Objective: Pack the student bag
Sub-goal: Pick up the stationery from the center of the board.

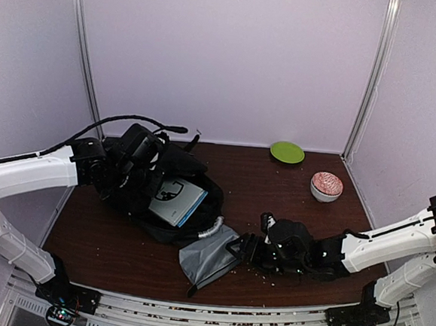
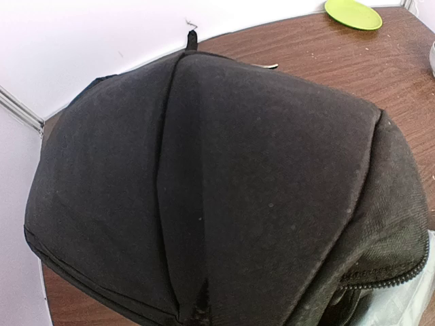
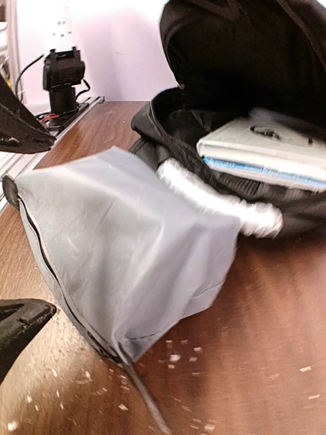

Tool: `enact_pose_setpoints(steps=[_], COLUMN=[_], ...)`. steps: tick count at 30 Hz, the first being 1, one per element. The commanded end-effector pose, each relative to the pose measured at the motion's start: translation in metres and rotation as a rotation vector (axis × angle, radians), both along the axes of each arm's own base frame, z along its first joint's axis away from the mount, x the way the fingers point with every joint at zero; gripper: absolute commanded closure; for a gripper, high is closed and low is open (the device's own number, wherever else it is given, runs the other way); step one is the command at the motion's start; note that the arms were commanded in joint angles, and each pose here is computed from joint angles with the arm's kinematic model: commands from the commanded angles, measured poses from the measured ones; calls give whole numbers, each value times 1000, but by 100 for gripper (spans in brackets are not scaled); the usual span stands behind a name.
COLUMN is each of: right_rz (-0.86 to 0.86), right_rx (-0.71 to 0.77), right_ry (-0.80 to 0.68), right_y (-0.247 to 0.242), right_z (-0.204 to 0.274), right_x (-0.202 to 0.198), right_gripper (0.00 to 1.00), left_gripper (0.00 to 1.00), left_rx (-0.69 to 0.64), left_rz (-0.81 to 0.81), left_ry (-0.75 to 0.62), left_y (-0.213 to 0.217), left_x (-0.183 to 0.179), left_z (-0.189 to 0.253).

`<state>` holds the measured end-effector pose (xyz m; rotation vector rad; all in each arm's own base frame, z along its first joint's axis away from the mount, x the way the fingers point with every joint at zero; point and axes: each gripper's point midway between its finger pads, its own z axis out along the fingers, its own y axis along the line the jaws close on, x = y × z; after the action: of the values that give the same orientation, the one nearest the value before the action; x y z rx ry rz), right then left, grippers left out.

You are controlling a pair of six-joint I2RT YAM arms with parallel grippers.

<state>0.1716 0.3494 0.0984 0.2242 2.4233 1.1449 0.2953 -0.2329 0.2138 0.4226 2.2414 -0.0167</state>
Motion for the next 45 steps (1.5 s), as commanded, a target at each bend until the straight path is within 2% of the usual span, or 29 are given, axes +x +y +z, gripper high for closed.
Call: enact_pose_setpoints(steps=[1,7,17,19,26,30,33,39,45], right_rz=[-90,-192,-168,-172,-186,-151,-74,41,101], right_rx=[82,58,72,54,9,-22,-7,124,251], right_ry=[74,144,133,113,-4,-119,-236,-394,-442], right_y=[8,-9,13,11,-13,-28,-28,-8,24], right_z=[-4,-33,-45,-44,-16,21,67,161,206], right_x=[3,5,16,19,30,30,28,25,32], right_gripper=[27,31,51,60,100,100,100,100,100], left_gripper=[100,100,100,100,100,100,100,100,100], left_rx=[-16,-21,-21,-22,-18,-33,-67,-193,-293], left_rz=[67,92,94,95,94,86,61,-62,-105], left_ry=[-30,-28,-15,-15,-19,-39,-56,-40,-8], left_y=[14,22,26,26,30,31,28,-2,-22], left_x=[2,-2,-7,-7,-9,-10,-11,-17,-19], left_z=[5,-2,-9,-11,-10,0,12,24,33])
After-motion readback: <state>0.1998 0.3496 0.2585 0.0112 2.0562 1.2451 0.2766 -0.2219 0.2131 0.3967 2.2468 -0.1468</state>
